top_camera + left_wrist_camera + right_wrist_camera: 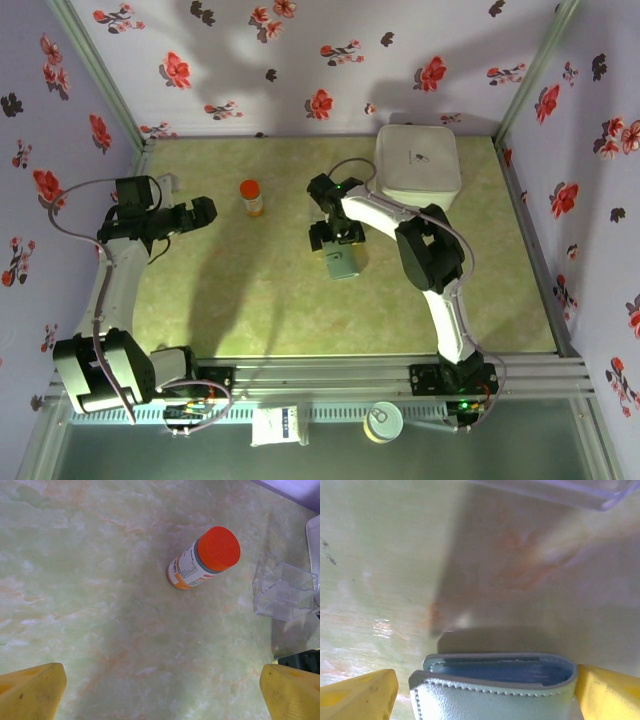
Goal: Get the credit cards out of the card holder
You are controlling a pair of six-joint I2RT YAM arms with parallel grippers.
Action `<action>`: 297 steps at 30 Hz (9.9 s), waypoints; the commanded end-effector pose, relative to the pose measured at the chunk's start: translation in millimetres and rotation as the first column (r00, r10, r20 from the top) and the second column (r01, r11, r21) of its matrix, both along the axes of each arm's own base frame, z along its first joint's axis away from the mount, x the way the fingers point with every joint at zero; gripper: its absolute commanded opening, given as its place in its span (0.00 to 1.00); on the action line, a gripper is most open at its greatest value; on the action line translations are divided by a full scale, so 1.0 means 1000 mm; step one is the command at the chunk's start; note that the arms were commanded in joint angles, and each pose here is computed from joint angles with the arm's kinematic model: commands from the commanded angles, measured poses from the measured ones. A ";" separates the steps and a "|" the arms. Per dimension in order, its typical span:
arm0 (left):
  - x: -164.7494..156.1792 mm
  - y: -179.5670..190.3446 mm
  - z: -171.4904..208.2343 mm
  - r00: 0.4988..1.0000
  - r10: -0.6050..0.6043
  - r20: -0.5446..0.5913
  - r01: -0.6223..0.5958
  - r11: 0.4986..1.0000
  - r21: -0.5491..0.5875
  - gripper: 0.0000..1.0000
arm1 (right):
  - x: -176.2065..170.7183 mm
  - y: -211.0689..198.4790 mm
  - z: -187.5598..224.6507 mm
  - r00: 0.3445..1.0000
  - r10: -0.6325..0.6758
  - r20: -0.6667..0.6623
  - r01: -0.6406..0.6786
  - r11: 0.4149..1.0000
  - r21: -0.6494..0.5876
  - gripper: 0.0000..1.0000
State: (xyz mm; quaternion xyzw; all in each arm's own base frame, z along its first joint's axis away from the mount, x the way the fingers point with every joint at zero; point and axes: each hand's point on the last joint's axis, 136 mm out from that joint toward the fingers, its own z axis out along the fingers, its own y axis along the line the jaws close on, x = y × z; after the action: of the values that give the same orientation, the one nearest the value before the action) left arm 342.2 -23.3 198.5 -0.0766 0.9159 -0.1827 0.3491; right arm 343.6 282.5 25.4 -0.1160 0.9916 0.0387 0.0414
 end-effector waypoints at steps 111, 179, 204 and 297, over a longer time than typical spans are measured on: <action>-0.002 -0.004 -0.002 1.000 -0.009 -0.001 0.009 0.999 -0.040 1.00 | -0.018 0.029 0.000 0.981 -0.163 0.102 0.168 0.985 -0.039 0.83; -0.038 -0.231 -0.141 0.931 -0.197 -0.307 0.077 0.929 -0.363 0.00 | -0.056 0.040 0.038 0.998 -0.043 0.043 0.039 0.996 0.082 0.40; -0.045 -0.260 -0.145 0.900 -0.295 -0.322 0.138 0.891 -0.432 0.00 | -0.057 0.036 0.000 0.999 -0.037 -0.018 0.038 0.999 0.023 0.21; -0.085 -0.229 -0.218 0.774 -0.271 -0.572 0.116 0.949 -0.293 0.00 | -0.062 0.028 0.021 0.986 -0.169 -0.011 0.169 0.970 0.175 0.00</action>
State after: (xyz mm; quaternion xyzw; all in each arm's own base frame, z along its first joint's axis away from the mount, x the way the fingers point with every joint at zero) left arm 280.6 -284.8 30.5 -0.0649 0.9178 -0.3878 0.0553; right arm 288.3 326.7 46.6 -0.0194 0.9822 0.1762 0.0614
